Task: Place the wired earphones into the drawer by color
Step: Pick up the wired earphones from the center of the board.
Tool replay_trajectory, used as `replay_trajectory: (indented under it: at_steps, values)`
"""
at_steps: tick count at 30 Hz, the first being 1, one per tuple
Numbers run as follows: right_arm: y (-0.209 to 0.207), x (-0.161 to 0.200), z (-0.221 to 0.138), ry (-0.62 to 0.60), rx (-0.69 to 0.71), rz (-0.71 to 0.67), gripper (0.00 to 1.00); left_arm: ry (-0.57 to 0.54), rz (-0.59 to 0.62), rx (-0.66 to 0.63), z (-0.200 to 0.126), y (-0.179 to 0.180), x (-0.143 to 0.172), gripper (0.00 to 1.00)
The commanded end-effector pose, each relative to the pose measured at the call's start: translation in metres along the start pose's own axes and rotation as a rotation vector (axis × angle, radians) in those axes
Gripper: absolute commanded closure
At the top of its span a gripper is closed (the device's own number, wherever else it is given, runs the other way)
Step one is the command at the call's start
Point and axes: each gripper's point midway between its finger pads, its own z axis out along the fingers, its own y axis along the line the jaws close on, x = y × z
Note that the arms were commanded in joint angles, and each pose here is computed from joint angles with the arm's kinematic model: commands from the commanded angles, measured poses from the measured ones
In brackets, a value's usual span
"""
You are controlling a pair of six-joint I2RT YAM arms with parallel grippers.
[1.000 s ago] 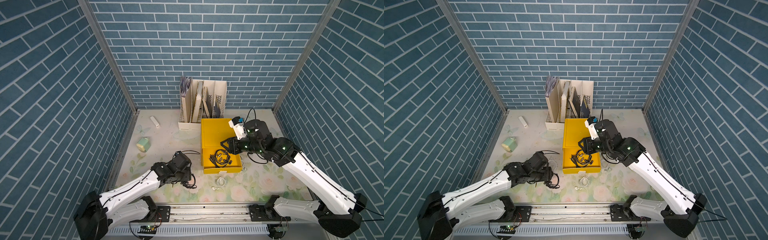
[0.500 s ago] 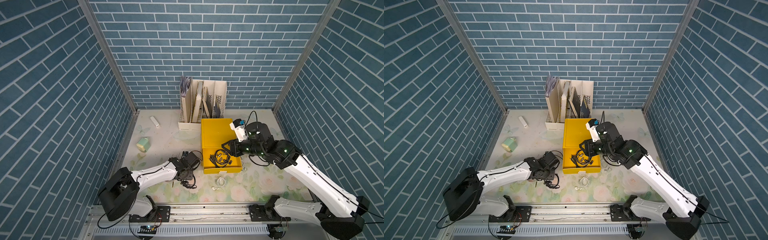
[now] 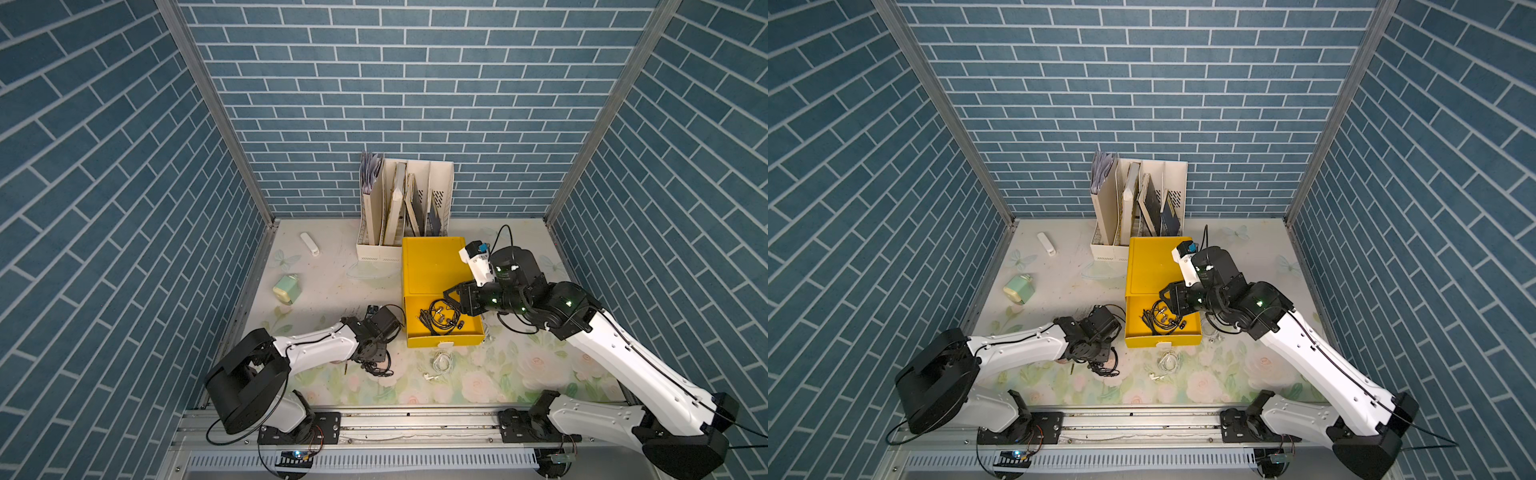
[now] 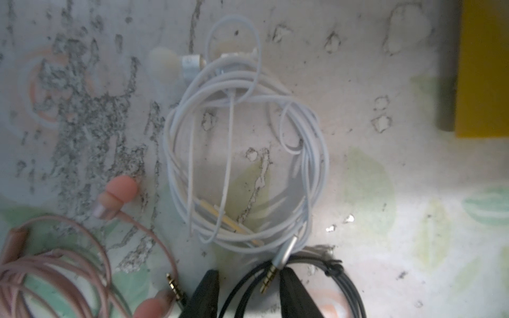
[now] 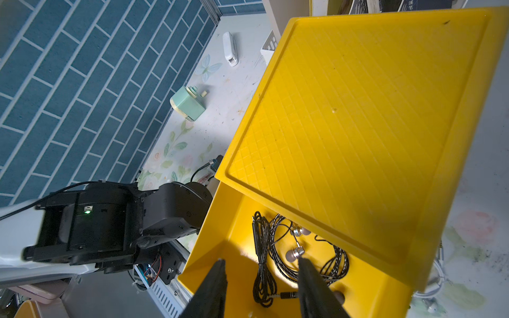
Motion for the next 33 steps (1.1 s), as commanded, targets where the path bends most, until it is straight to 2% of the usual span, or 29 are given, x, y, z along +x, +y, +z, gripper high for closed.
replay_trajectory:
  at_steps: [1, 12, 16, 22, 33]
  values:
    - [0.002, -0.004, -0.004, -0.028, -0.014, -0.003, 0.55, 0.023, 0.026, -0.040, 0.005, 0.009, 0.010, 0.63]
    - [0.003, -0.005, -0.003, -0.029, -0.015, 0.000, 0.55, 0.017, 0.046, -0.010, 0.000, 0.008, 0.012, 0.92]
    - [0.003, -0.005, -0.002, -0.027, -0.015, 0.000, 0.55, 0.007, 0.056, 0.003, -0.005, 0.007, 0.010, 0.99]
    - [0.003, -0.005, -0.002, -0.030, -0.016, 0.003, 0.55, -0.025, 0.054, 0.058, -0.020, -0.003, 0.000, 1.00]
    - [0.003, -0.008, 0.002, -0.032, -0.012, -0.004, 0.54, -0.140, 0.055, 0.196, -0.078, -0.022, -0.030, 1.00]
